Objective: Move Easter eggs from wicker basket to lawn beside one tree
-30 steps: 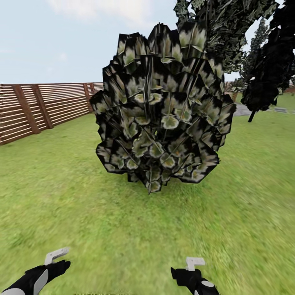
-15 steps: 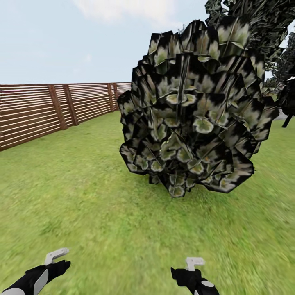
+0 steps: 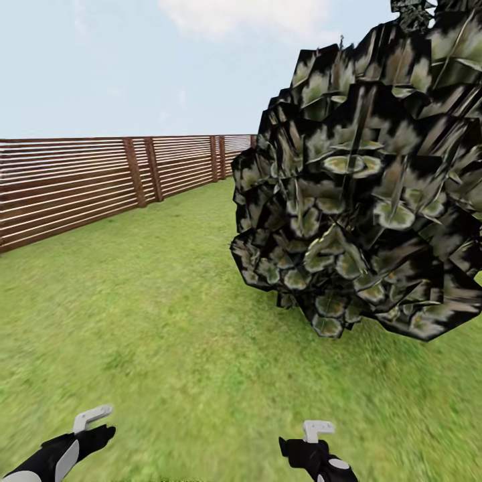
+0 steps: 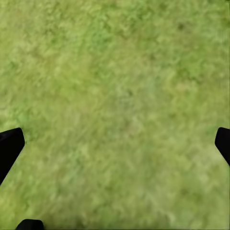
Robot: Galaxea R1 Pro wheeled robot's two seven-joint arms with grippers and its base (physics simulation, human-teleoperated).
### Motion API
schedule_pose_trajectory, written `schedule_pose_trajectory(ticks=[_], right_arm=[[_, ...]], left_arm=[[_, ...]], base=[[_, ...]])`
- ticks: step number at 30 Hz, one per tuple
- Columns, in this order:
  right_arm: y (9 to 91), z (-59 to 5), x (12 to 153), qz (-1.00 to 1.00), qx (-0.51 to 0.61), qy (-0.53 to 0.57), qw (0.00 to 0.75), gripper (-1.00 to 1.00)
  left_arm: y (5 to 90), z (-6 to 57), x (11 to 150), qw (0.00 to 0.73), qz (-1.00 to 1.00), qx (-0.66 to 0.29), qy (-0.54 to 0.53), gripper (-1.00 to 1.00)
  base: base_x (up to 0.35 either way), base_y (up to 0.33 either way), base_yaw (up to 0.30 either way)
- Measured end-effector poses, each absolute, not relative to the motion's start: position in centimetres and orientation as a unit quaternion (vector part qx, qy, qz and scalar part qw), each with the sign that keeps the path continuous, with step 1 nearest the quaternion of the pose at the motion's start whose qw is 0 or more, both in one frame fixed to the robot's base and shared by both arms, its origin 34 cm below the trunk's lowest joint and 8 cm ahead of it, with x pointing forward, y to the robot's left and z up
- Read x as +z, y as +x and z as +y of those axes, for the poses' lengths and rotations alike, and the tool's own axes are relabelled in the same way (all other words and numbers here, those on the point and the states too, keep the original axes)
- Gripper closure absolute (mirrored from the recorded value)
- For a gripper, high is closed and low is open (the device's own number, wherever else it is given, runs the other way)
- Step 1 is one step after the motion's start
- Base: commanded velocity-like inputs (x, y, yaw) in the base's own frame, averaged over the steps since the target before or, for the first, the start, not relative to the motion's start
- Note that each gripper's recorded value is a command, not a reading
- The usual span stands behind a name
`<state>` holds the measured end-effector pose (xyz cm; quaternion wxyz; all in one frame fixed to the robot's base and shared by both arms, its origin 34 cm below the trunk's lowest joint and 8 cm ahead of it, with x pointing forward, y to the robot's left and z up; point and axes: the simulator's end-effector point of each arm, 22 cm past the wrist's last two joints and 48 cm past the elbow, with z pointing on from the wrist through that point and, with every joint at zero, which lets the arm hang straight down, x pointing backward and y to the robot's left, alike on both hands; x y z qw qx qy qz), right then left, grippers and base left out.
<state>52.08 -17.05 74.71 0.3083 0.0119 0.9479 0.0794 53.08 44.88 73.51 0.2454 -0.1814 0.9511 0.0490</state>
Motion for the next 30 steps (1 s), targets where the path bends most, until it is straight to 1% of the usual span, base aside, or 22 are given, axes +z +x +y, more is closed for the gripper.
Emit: schedule_pose_trajectory(ticks=[10,15,25,30], right_arm=[[52.1,-17.0,74.7,0.948,0.080,0.012,0.308,-1.00],[51.8,-17.1,74.4,0.950,0.070,0.017,0.303,-1.00],[51.2,-15.6,74.1,0.953,0.059,-0.003,0.297,-1.00],[51.1,-15.3,74.0,0.953,0.059,-0.007,0.296,-1.00]], left_arm=[[53.1,44.5,73.4,0.245,0.951,0.047,-0.181,-1.00],[53.1,44.4,73.3,0.244,0.952,0.046,-0.181,-1.00],[52.9,44.4,73.1,0.242,0.952,0.047,-0.181,-1.00],[52.8,44.4,73.0,0.240,0.953,0.048,-0.181,-1.00]], base=[[0.003,0.006,0.282],[0.098,0.000,0.282],[0.289,0.008,0.280],[0.304,0.141,0.273]])
